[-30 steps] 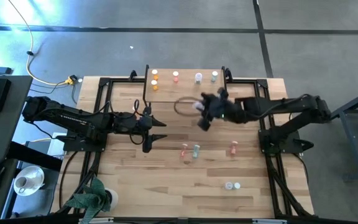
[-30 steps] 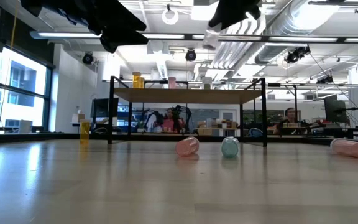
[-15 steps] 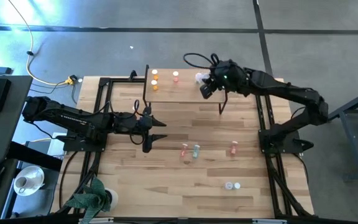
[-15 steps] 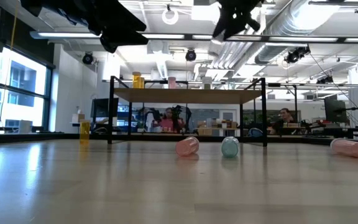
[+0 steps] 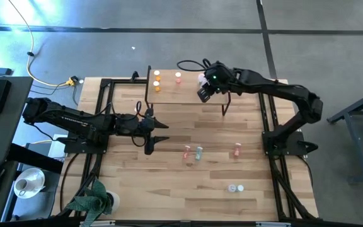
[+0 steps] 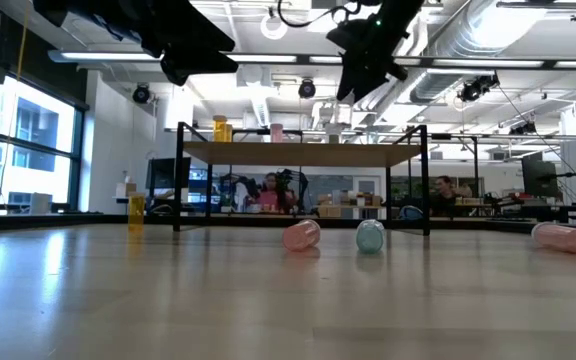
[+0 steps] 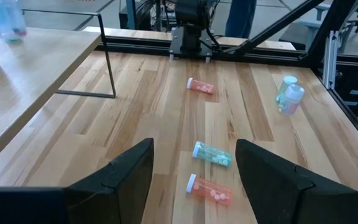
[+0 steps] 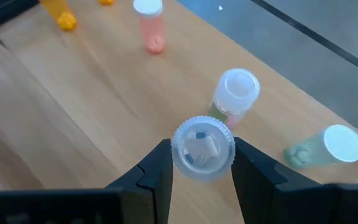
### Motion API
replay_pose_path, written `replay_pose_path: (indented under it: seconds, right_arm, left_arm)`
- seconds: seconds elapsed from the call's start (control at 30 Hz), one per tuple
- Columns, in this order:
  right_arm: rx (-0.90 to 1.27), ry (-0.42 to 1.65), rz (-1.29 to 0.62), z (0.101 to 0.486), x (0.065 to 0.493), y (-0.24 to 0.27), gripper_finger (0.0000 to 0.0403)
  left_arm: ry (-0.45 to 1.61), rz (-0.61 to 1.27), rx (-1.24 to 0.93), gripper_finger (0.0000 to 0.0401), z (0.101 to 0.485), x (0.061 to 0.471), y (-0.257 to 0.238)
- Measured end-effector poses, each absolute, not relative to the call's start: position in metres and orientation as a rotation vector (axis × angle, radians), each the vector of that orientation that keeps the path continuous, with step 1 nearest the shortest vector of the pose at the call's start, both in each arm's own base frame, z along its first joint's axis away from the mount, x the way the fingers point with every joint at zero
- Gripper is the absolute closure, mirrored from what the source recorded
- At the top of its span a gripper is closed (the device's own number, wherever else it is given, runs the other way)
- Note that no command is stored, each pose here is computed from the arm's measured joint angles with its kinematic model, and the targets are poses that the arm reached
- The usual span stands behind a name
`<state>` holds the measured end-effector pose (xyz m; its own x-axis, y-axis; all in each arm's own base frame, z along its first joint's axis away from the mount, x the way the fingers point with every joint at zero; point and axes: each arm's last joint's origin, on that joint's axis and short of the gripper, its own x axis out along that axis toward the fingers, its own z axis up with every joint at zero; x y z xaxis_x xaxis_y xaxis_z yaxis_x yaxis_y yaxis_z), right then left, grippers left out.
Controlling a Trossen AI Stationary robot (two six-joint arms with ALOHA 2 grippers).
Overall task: Pick and place medicine bottles onto shelf by color
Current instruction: Align the top white pill bottle with the other white pill bottle on the shelf
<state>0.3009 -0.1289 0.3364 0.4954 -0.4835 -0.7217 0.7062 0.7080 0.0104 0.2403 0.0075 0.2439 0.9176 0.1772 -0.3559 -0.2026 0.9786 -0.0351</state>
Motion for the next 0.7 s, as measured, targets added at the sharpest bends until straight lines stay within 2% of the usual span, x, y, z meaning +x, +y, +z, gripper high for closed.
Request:
replay_pose_path:
  seconds: [0.7]
  right_arm:
    - [0.253,0.877,-0.659,0.308,0.319,-0.139,0.0283]
  left_arm:
    - [0.362,0.196,-0.071,0.0185,0.244,0.240,0.008]
